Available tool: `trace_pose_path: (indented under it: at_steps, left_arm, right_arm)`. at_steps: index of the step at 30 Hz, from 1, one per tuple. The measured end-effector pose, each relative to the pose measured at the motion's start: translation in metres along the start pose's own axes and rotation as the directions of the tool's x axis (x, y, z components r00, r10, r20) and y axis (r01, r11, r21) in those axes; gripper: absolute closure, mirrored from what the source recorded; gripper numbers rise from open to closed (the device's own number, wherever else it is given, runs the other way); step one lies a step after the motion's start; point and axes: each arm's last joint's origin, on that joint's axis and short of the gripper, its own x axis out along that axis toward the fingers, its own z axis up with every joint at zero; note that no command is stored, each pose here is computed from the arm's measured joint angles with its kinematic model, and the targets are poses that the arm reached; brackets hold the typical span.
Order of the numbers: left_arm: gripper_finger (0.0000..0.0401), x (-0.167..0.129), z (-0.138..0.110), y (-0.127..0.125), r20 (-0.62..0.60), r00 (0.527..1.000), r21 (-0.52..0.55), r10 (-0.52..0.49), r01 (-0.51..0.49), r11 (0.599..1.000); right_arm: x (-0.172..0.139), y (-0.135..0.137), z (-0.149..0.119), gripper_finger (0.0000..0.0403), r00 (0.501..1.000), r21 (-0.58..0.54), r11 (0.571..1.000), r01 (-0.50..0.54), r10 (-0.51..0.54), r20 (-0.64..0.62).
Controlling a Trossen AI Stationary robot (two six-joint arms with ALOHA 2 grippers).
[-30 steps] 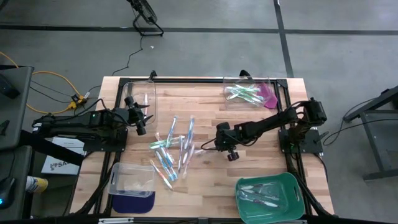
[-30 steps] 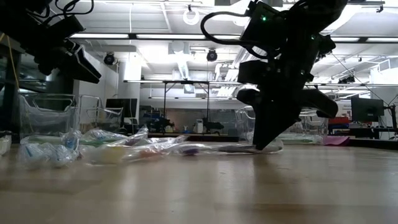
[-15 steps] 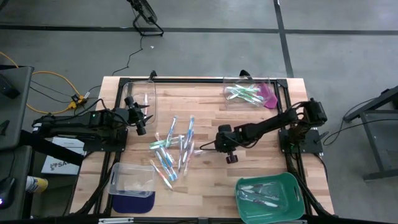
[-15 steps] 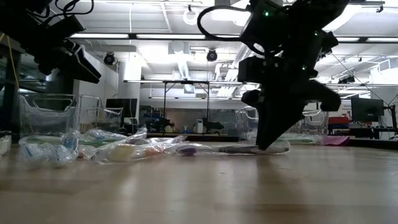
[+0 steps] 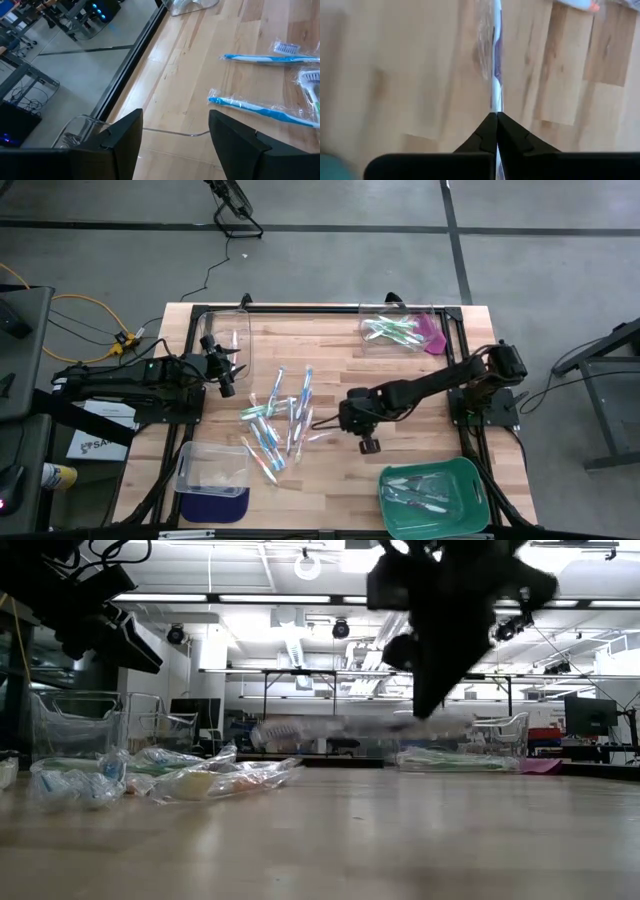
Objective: Pick & Place Toothbrushes
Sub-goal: Put the violet toothbrush into the green bin
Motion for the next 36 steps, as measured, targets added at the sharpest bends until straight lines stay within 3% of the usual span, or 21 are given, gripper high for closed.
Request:
trace_pose_path:
  at_steps: [4,9,13,25,36]
  left_arm:
    - [0.0180,0.000,0.000,0.000,0.000,1.000,-0.004,0.000,0.000,1.000]
    - [0.0180,0.000,0.000,0.000,0.000,1.000,-0.004,-0.002,0.002,1.000]
    - [0.0180,0.000,0.000,0.000,0.001,1.000,-0.004,-0.005,0.005,1.000]
    - [0.0180,0.000,0.000,0.000,0.001,1.000,-0.004,-0.006,0.006,1.000]
    - [0.0180,0.000,-0.001,-0.001,-0.012,1.000,-0.020,-0.011,0.011,1.000]
  right_arm:
    - [-0.015,0.005,0.013,0.0401,0.994,0.128,0.985,-0.113,0.113,0.005]
    - [-0.027,0.015,0.025,0.0400,0.924,0.167,0.910,-0.379,0.380,0.025]
    - [-0.033,0.019,0.029,0.0400,0.887,0.167,0.872,-0.460,0.461,0.032]
    - [-0.044,0.037,0.016,0.0400,0.868,0.309,0.840,-0.446,0.490,-0.079]
    - [-0.107,0.093,-0.013,0.0400,0.940,0.342,0.884,-0.318,0.342,-0.011]
